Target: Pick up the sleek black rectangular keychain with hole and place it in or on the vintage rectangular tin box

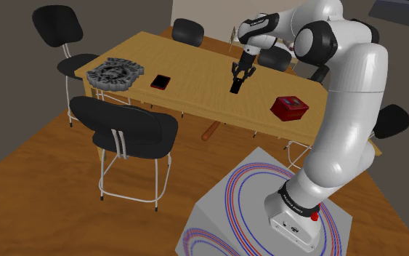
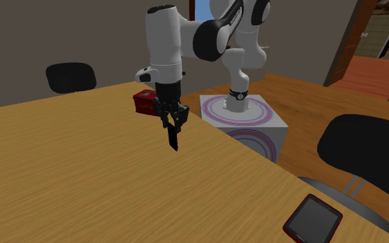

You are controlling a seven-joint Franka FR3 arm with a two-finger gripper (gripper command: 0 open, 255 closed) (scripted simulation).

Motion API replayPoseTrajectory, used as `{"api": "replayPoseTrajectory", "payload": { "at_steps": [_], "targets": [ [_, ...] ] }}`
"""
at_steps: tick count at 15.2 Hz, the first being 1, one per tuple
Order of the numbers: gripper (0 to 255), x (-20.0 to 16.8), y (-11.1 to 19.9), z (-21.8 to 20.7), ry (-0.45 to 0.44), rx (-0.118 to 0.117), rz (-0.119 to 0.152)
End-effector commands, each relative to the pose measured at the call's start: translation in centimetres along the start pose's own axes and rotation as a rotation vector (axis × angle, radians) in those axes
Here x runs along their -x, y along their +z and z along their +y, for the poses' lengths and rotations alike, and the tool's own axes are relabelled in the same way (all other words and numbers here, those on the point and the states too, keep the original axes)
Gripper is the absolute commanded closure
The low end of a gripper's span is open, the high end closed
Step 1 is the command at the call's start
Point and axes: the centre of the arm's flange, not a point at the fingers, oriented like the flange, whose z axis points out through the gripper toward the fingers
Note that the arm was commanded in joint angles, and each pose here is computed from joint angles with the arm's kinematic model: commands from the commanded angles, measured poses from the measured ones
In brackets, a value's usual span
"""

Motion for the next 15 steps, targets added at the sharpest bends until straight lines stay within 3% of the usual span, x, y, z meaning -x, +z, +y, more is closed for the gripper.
{"api": "replayPoseTrajectory", "payload": {
  "at_steps": [1, 6, 15],
  "targets": [
    [255, 0.0, 0.0, 0.0, 0.000, 0.000, 0.000],
    [255, 0.0, 0.0, 0.0, 0.000, 0.000, 0.000],
    [255, 0.0, -4.7, -0.1, 0.000, 0.000, 0.000]
  ]
}}
